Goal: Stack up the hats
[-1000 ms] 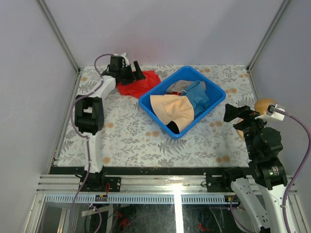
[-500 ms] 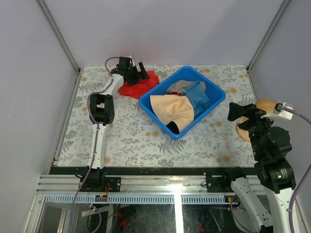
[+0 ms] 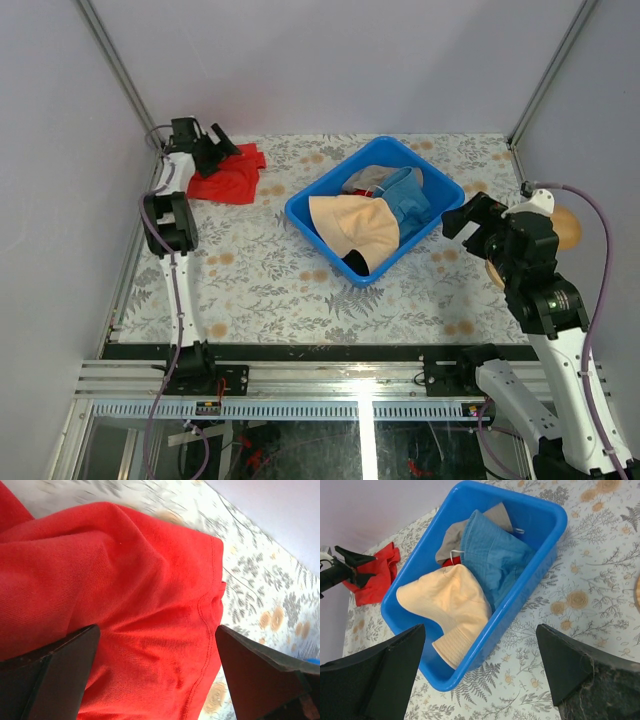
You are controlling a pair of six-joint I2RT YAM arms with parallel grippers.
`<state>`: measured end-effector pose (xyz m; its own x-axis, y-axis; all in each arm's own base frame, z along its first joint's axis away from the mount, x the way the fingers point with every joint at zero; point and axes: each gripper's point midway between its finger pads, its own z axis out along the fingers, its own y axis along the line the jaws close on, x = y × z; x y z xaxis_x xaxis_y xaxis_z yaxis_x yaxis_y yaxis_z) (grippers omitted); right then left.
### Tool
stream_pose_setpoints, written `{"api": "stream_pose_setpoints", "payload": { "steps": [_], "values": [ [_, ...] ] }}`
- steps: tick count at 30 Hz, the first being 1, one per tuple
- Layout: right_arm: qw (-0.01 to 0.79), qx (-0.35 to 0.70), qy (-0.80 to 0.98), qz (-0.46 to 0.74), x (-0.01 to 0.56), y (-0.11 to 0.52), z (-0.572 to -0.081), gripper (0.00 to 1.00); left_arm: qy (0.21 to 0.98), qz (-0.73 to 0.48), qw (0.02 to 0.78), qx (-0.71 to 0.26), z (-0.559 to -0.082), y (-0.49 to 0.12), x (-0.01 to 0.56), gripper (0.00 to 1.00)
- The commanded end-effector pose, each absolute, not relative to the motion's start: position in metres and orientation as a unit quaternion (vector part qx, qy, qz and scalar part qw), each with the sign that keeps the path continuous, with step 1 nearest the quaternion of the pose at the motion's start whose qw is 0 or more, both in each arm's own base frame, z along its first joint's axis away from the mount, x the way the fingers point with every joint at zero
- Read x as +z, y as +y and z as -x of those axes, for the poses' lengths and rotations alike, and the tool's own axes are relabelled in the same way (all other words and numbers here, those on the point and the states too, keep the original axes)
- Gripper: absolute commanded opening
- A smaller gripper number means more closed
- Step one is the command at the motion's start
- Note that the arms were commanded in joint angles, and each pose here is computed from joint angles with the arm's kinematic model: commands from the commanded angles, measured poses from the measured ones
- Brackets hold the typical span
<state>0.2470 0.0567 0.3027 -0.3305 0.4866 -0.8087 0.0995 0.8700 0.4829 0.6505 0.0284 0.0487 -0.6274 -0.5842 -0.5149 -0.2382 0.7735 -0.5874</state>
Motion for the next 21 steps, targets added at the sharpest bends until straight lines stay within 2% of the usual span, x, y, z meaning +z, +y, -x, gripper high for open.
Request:
{"api": "stream_pose_setpoints", "payload": {
  "steps": [1, 6, 9, 12, 16, 19, 21],
  "values": [
    [0.544, 0.205, 0.791, -0.189, 0.319, 0.063, -0.237, 0.99, 0.852, 0.228, 0.398, -0.254, -0.658, 0.040, 0.096, 1.00],
    [0.500, 0.187, 0.821, -0.204, 0.301, 0.061, -0.229, 0.99, 0.838, 0.158, 0.454, -0.260, -0.634, 0.000, 0.182, 1.00],
    [0.471, 0.180, 0.840, -0.201, 0.294, 0.064, -0.228, 0.99, 0.836, 0.115, 0.447, -0.296, -0.598, -0.044, 0.210, 1.00],
    [0.441, 0.183, 0.859, -0.188, 0.288, 0.072, -0.229, 0.99, 0.845, 0.071, 0.411, -0.334, -0.553, -0.098, 0.219, 1.00],
    [0.405, 0.220, 0.874, -0.154, 0.289, 0.094, -0.233, 0.99, 0.887, 0.002, 0.358, -0.294, -0.489, -0.151, 0.201, 1.00],
    [0.403, 0.267, 0.866, -0.129, 0.305, 0.111, -0.231, 0.99, 0.899, -0.021, 0.344, -0.270, -0.446, -0.165, 0.206, 1.00],
    [0.418, 0.301, 0.851, -0.106, 0.323, 0.120, -0.226, 0.99, 0.894, 0.011, 0.364, -0.261, -0.427, -0.156, 0.218, 1.00]
  ]
}}
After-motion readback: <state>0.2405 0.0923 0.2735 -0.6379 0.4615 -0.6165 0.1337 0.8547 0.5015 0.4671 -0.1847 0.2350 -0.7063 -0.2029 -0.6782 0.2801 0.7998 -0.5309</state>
